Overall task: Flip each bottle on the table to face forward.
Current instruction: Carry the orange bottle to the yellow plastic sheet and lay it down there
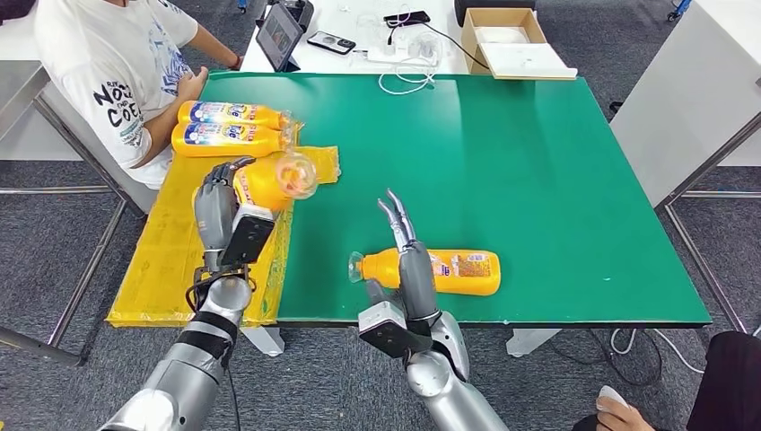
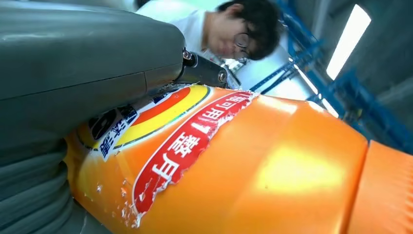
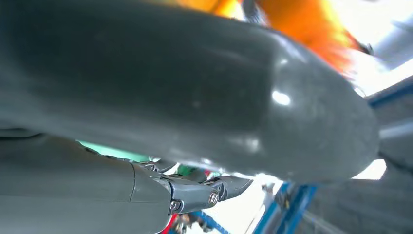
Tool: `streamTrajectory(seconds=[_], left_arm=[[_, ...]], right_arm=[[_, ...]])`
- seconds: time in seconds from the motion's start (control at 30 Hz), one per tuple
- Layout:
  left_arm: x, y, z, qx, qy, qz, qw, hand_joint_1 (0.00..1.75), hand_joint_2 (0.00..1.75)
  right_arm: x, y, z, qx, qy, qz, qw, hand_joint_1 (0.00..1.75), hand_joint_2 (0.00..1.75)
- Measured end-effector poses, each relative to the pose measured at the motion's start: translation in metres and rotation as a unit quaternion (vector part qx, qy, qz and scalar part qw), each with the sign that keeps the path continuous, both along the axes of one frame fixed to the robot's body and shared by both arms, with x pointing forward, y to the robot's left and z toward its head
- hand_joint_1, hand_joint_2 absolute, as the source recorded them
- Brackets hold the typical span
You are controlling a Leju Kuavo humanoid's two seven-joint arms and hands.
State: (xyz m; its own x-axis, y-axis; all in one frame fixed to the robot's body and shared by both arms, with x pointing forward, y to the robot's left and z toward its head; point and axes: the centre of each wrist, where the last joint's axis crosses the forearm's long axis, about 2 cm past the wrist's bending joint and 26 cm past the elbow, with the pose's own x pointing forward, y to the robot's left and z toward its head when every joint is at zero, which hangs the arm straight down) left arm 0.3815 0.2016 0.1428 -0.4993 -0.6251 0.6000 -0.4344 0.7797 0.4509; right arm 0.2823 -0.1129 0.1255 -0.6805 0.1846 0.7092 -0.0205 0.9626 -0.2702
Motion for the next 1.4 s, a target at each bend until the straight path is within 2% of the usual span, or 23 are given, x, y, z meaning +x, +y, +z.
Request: streamTrajectory(seconds=[0.1, 0.17, 0.33, 0.57, 0.73, 0.97, 1.1, 1.4], left_arm=[[0.005, 0.009, -0.006, 0.037, 0.027, 0.016, 0.999, 1.75, 1.75], [0.008, 0.015, -0.010, 0.093, 0.057, 0.032, 0.994, 1.75, 1.75], [0.012, 0.039, -0.029, 0.232, 0.150, 0.082, 0.958, 1.75, 1.75], [0.009, 0.064, -0.053, 0.298, 0.265, 0.095, 0.912, 1.75, 1.75], [0.007, 0.069, -0.060, 0.311, 0.297, 0.094, 0.898, 1.75, 1.75], [0.008, 0.072, -0.060, 0.327, 0.308, 0.091, 0.889, 1.75, 1.75], [0.009, 0.073, -0.060, 0.317, 0.327, 0.078, 0.887, 0.03, 1.75], [0.013, 0.073, -0.057, 0.303, 0.350, 0.062, 0.884, 0.00, 1.75]], right_arm=[[-0.001, -0.001, 0.006, 0.013, -0.009, -0.007, 1.000, 0.00, 0.00], [-0.002, -0.001, 0.008, 0.021, -0.010, -0.010, 1.000, 0.00, 0.00], [-0.002, -0.001, 0.009, 0.037, 0.000, -0.005, 0.999, 0.00, 0.00], [-0.001, -0.001, 0.009, 0.048, 0.009, -0.004, 0.999, 0.00, 0.00], [-0.002, 0.000, 0.008, 0.048, 0.014, 0.002, 0.999, 0.00, 0.00], [-0.002, 0.000, 0.006, 0.047, 0.020, 0.005, 0.999, 0.00, 0.00], [-0.002, 0.001, 0.004, 0.045, 0.027, 0.008, 0.999, 0.00, 0.00], [-0.003, 0.003, 0.002, 0.043, 0.039, 0.013, 0.998, 0.00, 0.00]])
